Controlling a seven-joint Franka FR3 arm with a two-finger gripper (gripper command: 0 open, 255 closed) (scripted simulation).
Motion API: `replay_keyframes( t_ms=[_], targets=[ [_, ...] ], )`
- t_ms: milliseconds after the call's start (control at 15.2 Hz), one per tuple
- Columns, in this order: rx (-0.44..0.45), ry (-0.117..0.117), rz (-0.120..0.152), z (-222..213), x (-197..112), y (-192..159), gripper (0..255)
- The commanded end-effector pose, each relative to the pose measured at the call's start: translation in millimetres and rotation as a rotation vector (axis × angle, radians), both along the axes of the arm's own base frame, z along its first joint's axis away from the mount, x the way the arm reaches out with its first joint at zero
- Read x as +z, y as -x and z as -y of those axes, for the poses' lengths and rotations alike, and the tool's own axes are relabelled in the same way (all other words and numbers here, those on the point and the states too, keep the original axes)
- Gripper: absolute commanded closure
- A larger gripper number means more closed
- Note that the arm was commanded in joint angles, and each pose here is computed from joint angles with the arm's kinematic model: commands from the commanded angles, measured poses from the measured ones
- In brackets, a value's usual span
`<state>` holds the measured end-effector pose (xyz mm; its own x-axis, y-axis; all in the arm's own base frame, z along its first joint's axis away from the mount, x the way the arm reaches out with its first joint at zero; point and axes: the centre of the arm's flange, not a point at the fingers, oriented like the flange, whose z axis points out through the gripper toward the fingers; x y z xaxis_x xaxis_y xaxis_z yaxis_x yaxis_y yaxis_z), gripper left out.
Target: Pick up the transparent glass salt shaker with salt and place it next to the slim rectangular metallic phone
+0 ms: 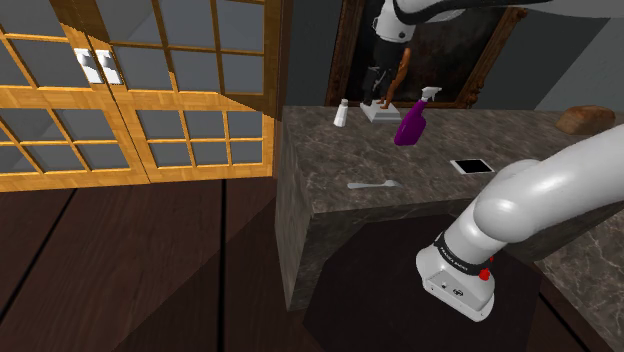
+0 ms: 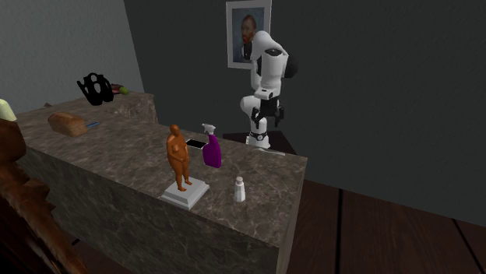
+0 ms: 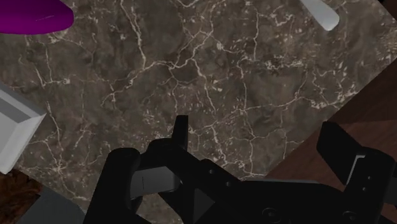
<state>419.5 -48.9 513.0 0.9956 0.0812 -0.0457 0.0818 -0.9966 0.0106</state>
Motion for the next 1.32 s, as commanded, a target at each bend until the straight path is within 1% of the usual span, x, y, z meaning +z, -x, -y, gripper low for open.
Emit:
replay_keyframes(
  t_ms=[0,1254],
  targets=[
    [-0.011,0.009,0.009,11,-12,-19,0],
    [-0.121,0.085,0.073,138,-109,-194,0]
  ],
)
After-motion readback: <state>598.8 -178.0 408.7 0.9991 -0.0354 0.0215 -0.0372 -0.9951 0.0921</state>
